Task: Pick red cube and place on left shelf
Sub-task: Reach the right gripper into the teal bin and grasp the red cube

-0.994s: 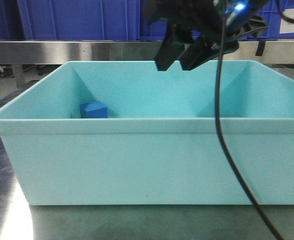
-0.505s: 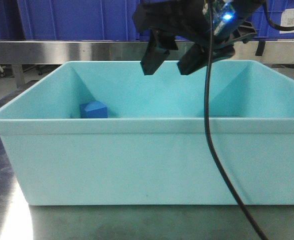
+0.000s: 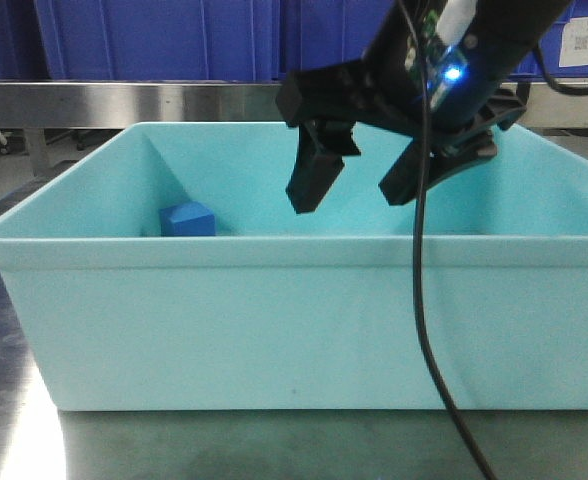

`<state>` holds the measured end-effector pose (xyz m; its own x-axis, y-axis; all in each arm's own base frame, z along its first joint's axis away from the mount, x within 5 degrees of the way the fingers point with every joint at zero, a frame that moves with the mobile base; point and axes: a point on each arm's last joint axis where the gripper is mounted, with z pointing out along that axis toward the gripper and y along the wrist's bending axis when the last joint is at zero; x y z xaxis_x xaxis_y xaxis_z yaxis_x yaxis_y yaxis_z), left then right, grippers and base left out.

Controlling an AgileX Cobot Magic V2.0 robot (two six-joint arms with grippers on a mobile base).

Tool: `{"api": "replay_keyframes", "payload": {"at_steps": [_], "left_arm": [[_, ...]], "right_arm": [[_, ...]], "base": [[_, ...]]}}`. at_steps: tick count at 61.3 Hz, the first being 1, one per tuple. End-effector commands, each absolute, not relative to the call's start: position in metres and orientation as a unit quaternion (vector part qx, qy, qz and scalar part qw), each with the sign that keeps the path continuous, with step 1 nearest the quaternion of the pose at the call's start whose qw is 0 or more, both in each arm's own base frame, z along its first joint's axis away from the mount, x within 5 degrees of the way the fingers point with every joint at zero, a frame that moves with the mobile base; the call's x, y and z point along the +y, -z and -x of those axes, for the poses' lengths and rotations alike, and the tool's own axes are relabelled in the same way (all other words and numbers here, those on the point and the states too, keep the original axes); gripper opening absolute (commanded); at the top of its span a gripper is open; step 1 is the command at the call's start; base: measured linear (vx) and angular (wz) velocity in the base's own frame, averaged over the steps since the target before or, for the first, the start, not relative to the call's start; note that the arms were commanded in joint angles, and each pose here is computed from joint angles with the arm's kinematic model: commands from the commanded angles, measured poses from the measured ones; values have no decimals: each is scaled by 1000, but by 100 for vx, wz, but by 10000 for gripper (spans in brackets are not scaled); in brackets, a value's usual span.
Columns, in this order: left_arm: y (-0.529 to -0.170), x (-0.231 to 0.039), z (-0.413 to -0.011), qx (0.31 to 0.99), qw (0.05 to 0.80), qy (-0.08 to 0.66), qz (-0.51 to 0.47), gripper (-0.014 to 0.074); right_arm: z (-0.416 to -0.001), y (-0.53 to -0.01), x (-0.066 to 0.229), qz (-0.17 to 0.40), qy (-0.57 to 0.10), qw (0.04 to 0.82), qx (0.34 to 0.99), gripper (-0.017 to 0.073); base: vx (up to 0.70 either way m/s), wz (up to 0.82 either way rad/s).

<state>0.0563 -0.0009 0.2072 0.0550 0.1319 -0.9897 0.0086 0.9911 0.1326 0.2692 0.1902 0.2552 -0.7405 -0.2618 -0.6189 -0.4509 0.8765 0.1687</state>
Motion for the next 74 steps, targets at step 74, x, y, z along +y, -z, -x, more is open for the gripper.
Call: {"api": "replay_keyframes", "payload": {"at_steps": [74], "left_arm": [[-208,-1,-57,663,745,-41,-49,106]], "right_arm": [[-286,-247,201,196,-156,323,912,265]], "base": [[0,0]]}}
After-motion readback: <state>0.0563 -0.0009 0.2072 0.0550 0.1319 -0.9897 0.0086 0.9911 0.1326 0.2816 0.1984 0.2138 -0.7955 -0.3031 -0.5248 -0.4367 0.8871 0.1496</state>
